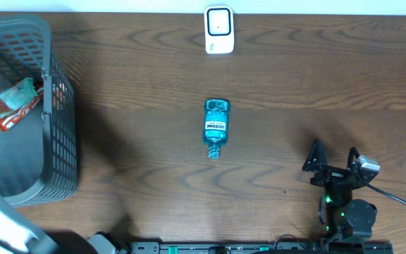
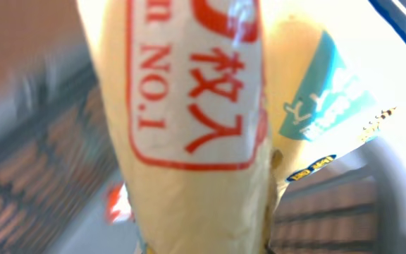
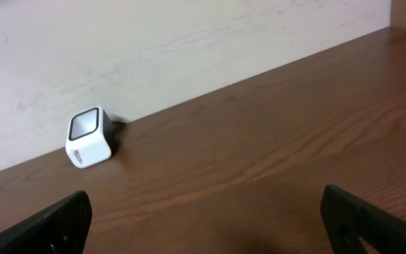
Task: Scan the item barcode
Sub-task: 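Grasp the white printed packet in the basket with the left gripper, then lift the packet out and lower it beside the bottle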
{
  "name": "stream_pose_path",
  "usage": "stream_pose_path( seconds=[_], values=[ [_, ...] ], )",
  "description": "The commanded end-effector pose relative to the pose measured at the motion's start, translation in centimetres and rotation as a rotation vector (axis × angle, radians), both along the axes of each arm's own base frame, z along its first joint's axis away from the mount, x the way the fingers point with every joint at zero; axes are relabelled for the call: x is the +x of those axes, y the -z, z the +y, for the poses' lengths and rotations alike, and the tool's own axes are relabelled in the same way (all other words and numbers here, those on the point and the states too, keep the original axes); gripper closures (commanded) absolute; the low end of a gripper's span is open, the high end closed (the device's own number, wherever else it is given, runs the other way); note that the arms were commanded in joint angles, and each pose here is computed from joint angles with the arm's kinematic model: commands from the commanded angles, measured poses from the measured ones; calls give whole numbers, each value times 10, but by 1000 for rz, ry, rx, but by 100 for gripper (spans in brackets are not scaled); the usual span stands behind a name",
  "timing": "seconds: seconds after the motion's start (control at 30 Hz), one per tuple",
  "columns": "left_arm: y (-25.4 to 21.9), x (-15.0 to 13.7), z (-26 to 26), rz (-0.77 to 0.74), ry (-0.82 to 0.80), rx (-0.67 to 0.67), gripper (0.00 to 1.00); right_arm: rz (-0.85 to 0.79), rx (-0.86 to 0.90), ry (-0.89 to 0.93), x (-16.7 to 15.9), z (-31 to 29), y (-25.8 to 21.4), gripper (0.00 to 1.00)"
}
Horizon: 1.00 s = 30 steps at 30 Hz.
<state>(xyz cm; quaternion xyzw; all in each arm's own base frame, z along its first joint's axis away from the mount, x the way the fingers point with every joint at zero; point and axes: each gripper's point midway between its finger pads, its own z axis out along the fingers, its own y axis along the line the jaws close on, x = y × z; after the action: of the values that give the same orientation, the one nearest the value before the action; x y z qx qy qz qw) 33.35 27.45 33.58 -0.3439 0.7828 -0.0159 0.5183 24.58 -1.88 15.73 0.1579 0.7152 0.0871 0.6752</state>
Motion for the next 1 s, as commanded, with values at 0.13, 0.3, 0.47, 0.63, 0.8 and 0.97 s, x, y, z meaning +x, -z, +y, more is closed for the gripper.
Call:
stream_pose_path(
  seconds=[0.13,0.3,0.47,0.63,0.8,0.97],
  values=[
    [-169,-10,-119,-531,273,-46,92,0,2,-2,0,1,0,1],
    [-203,-6,-216,-624,568,3,93,0,2,-2,0,1,0,1],
    [-173,11,-294,-527,814,23,93,0,3,-2,0,1,0,1],
    [-105,36,-319,-288,844,-6,93,0,2,-2,0,1,0,1],
    [-20,57,-329,11,812,-72,92,0,2,-2,0,1,0,1],
    [60,65,-341,285,802,-147,92,0,2,-2,0,1,0,1]
  ],
)
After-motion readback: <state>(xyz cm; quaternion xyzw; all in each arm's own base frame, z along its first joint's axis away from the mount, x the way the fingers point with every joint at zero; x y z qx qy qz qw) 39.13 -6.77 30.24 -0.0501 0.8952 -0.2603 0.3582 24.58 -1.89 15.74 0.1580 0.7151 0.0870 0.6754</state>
